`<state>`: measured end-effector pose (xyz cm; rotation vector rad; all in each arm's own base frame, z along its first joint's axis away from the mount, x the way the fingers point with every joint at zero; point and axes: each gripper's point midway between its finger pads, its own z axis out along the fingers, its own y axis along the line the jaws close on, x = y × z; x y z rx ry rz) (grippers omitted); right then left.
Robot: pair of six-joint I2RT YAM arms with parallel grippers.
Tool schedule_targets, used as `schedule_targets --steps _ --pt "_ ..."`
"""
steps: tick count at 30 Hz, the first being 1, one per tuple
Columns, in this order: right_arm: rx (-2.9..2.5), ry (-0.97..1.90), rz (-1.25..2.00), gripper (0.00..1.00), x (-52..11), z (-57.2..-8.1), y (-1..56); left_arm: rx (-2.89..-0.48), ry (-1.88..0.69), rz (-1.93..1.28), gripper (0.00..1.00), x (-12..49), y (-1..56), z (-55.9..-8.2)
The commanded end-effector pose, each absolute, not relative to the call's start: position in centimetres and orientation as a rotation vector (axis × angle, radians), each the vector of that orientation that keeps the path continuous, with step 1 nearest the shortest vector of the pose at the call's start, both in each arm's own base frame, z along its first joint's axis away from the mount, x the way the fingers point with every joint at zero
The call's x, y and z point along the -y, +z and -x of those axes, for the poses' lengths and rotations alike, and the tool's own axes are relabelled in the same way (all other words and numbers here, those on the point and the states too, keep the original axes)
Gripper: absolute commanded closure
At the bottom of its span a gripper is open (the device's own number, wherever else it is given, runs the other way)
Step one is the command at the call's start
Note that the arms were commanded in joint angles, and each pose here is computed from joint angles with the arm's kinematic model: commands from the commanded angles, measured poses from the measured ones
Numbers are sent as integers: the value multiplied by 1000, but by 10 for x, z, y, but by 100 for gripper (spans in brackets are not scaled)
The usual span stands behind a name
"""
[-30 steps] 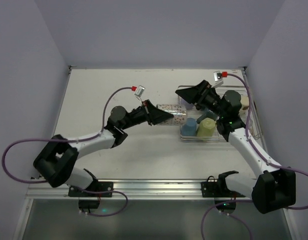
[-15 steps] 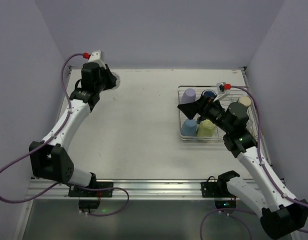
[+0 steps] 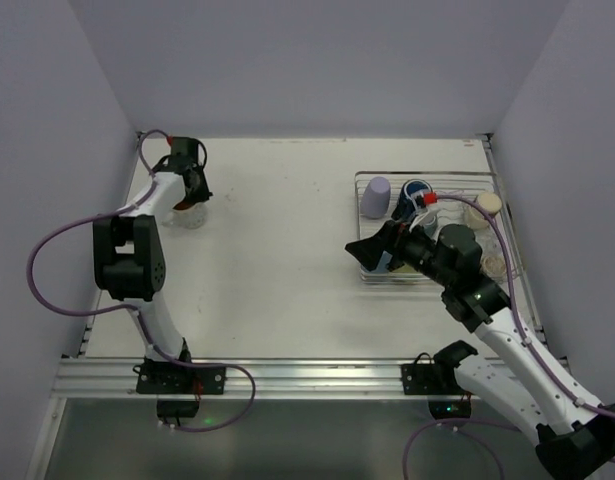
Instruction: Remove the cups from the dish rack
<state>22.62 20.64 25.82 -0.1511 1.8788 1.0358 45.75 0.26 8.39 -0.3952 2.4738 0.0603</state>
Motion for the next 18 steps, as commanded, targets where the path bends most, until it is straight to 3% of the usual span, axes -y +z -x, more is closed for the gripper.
schedule_targets --steps 1,3,4,6,7,10,13,18 --pt "-1900 976 148 1 -203 -233 245 -2383 182 375 90 -25 115 -479" --pt "-1907 952 145 1 -202 -235 242 -2396 193 377 80 -26 117 -480" --pt "-1913 936 142 1 -200 -236 241 -2391 183 380 61 -25 120 -481" --pt "-1931 869 107 1 -191 -241 239 -2346 155 384 37 -23 137 -482" --pt "-1935 845 109 1 -188 -242 238 -2324 141 395 21 -22 144 -483" --pt "-1957 745 75 1 -174 -246 237 -2236 87 405 2 -18 176 -483" --pt "-1989 638 32 1 -158 -250 230 -2163 2 406 0 -8 206 -478" --pt "-2052 453 -56 9 -128 -251 217 -2010 -237 316 0 37 259 -445"
